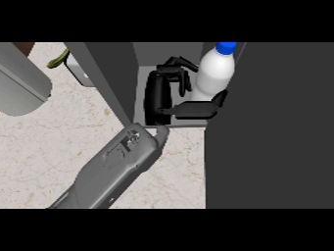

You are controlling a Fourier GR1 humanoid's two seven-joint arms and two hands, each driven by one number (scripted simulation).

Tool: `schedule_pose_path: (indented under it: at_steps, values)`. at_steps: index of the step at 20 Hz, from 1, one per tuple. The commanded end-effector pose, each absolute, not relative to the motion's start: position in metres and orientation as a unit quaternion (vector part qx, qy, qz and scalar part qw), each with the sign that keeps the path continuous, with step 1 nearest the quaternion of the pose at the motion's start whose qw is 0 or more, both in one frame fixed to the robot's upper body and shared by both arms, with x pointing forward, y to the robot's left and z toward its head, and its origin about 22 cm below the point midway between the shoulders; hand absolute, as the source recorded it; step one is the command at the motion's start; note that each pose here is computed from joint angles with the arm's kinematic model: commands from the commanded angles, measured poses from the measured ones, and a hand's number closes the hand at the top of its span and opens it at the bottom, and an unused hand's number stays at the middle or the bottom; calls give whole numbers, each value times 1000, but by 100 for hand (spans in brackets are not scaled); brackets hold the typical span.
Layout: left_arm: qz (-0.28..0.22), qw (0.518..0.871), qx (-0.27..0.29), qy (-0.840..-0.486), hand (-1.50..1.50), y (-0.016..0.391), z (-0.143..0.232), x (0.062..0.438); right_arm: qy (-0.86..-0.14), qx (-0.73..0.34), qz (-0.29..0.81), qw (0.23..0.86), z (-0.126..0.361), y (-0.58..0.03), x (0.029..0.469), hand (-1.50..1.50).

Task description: Pick up the bottled water, place it into the cabinet and close the cabinet

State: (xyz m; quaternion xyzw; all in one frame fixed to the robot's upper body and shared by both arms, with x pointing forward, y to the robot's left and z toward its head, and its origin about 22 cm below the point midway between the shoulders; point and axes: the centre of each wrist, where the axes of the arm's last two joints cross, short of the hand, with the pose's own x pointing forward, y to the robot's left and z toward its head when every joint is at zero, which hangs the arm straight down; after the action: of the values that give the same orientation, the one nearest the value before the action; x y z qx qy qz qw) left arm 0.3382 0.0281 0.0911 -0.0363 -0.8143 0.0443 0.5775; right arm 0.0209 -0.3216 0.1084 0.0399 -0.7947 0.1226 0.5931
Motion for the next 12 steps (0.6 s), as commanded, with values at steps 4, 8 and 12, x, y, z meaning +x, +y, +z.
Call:
schedule_pose_path:
  at_steps: [4,8,12]
  values:
    - [31,599,10,-800,150,43,81,371,-813,70,95,570,125,-321,16,-150]
    - [58,601,10,-797,150,52,63,376,-813,80,101,568,127,-315,24,-150]
    - [77,601,28,-795,150,62,55,389,-818,83,86,563,115,-317,25,-150]
